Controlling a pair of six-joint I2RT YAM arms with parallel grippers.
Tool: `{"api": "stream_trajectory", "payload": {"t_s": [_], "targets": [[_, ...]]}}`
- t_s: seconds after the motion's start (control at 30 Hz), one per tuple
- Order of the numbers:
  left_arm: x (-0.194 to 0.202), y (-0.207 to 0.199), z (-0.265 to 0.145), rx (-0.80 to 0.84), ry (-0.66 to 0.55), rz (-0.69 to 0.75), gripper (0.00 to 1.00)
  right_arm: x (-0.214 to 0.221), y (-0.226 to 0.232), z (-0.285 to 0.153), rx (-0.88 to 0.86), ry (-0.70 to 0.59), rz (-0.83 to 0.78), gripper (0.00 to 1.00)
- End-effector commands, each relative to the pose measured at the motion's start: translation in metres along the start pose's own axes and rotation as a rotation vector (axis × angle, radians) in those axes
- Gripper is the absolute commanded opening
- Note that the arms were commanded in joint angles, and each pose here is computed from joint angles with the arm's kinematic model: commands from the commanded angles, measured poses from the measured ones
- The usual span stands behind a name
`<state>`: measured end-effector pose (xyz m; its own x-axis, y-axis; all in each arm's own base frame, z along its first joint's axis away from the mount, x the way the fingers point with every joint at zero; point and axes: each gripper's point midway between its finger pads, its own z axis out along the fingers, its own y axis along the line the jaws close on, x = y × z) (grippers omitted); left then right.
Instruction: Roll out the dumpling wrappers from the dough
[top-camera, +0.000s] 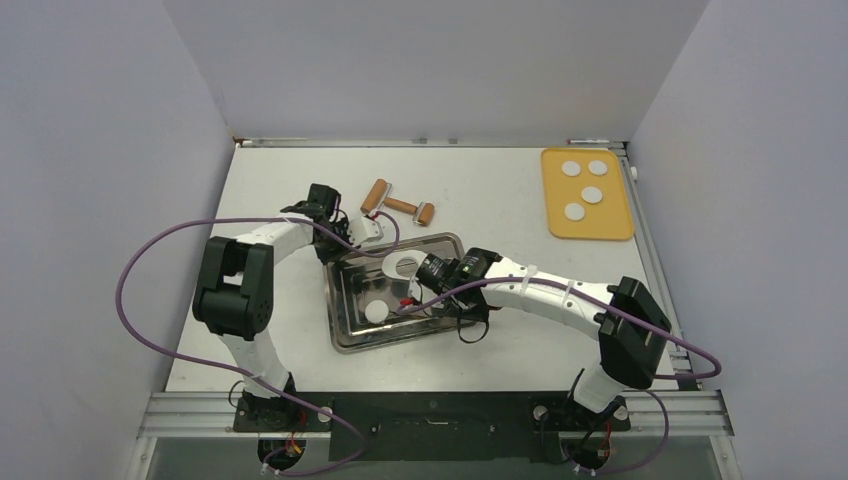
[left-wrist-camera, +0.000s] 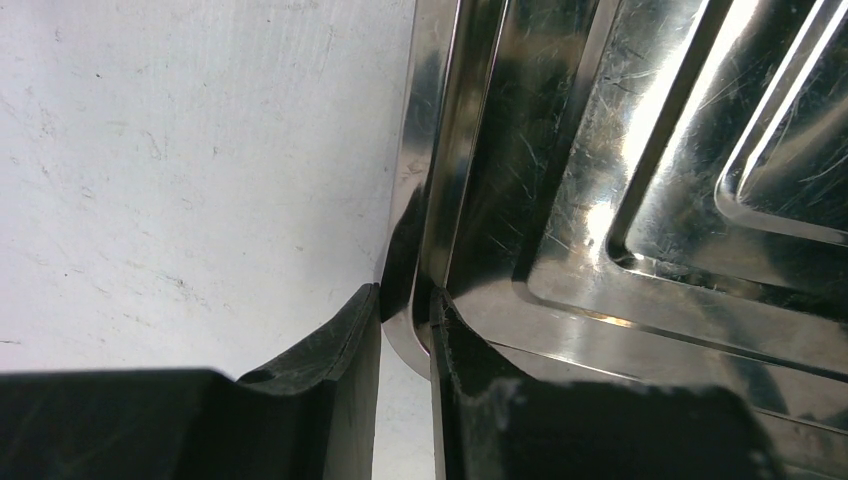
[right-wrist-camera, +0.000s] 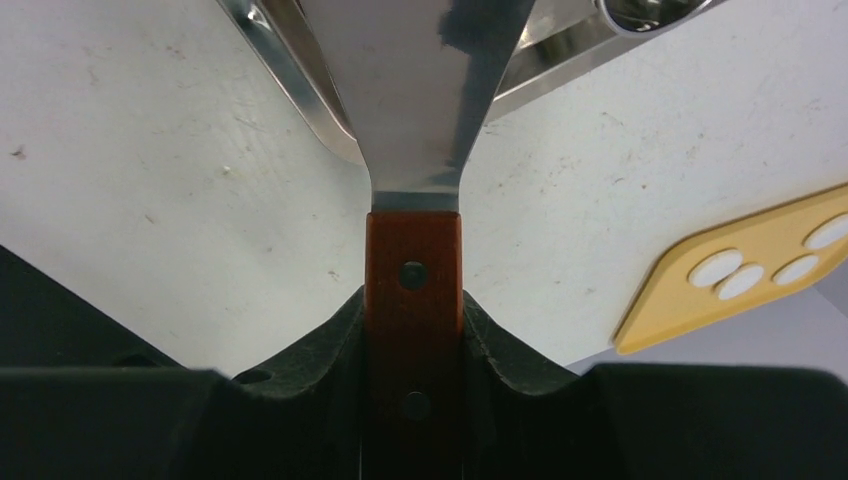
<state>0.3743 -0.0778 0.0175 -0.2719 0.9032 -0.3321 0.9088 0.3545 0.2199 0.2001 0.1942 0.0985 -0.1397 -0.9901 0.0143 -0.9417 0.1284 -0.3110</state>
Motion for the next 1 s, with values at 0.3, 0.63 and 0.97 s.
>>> {"api": "stream_trajectory", "payload": {"t_s": [0.3,0.63,0.97], "targets": [[-0.007,-0.012,0.004,0.028,-0.028,0.028,0.0,-0.035,0.018,0.004,-0.175,-0.16,-0.018,0.08],[-0.01,-0.01,0.001,0.021,-0.037,0.028,0.0,-0.071,0.014,0.015,-0.202,-0.179,-0.084,0.08],[-0.014,-0.007,-0.001,0.011,-0.044,0.034,0.0,-0.093,0.035,0.009,-0.277,-0.212,-0.205,0.08]]}}
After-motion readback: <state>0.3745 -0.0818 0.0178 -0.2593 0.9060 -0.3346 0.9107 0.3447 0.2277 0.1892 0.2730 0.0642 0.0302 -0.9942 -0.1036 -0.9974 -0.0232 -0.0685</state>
